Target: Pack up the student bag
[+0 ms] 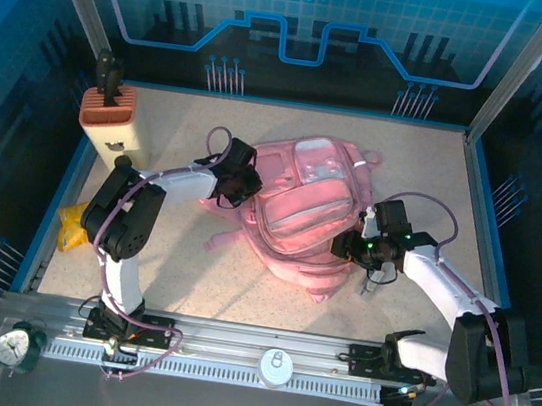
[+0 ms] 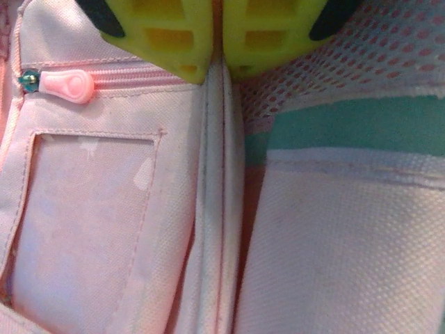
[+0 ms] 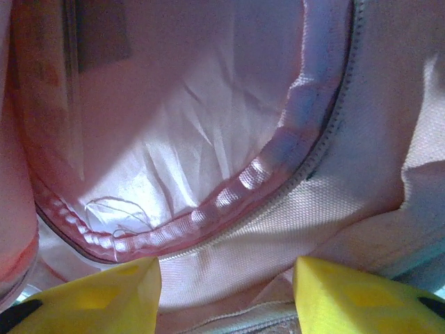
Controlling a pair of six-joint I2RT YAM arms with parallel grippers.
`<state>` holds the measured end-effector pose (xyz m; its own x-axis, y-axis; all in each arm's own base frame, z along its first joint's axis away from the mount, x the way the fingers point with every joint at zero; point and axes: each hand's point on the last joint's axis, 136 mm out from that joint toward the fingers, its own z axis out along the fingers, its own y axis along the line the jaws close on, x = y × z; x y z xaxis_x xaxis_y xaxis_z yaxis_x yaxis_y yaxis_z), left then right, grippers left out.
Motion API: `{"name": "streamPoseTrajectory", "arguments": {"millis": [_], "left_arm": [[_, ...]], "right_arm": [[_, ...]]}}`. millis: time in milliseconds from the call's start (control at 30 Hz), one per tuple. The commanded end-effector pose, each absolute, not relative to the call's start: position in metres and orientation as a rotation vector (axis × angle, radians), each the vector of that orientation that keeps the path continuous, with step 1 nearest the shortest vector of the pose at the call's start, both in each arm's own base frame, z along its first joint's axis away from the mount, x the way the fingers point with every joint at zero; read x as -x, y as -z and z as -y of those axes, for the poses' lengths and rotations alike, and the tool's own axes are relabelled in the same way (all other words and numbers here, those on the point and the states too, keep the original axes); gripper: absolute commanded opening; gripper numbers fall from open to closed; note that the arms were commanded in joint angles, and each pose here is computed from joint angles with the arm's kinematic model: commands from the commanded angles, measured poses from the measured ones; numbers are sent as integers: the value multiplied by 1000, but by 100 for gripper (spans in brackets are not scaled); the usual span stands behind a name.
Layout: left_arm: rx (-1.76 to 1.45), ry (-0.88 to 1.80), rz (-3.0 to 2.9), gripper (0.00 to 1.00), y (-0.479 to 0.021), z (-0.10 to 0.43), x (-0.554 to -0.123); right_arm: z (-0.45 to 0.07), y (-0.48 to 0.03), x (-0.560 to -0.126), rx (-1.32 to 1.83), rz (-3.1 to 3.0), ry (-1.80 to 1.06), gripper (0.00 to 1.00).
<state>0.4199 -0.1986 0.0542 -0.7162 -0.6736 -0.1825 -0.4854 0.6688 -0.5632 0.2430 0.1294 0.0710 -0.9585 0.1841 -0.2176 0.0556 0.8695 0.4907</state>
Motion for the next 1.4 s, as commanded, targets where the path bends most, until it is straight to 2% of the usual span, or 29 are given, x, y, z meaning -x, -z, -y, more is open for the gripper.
{"name": "streamPoseTrajectory", "arguments": {"millis": [0,233,367,467,667,767,867,967,1067,1167,1233,1367], "left_arm": [[980,618,-2477,0,-50,175,-432],[1047,617,-2419,0,-65,147,-425],[1078,616,-2389,0,-72,137,-411],[1089,715,-2383,0,-72,146,-401],[1181,906,-2327,0,-73,170,-372],[1176,906,-2347,0,-79,190,-353],[1199,993,-2324,0,-83,209,-340],[1202,1019,-2307,0,-85,215,-339],[1178,1056,-2320,0,-92,227,-340],[1168,1061,-2304,0,-97,228,-340],[1172,1068,-2297,0,-99,227,-338],[1138,1133,-2290,0,-111,239,-336]], "right_arm": [[-114,-74,-235,-188,-2802,-608,57],[-110,-87,-253,-205,-2740,-614,60],[-127,-101,-289,-191,-2640,-728,59],[-143,-106,-318,-143,-2626,-778,56],[-143,-116,-408,-148,-2523,-708,54],[-134,-130,-444,-138,-2476,-587,63],[-125,-149,-459,-153,-2443,-551,66],[-113,-162,-450,-136,-2467,-450,73],[-114,-165,-421,-99,-2479,-410,76],[-103,-154,-386,-74,-2536,-248,81],[-99,-149,-366,-96,-2562,-259,82],[-139,-147,-323,13,-2558,-305,81]]}}
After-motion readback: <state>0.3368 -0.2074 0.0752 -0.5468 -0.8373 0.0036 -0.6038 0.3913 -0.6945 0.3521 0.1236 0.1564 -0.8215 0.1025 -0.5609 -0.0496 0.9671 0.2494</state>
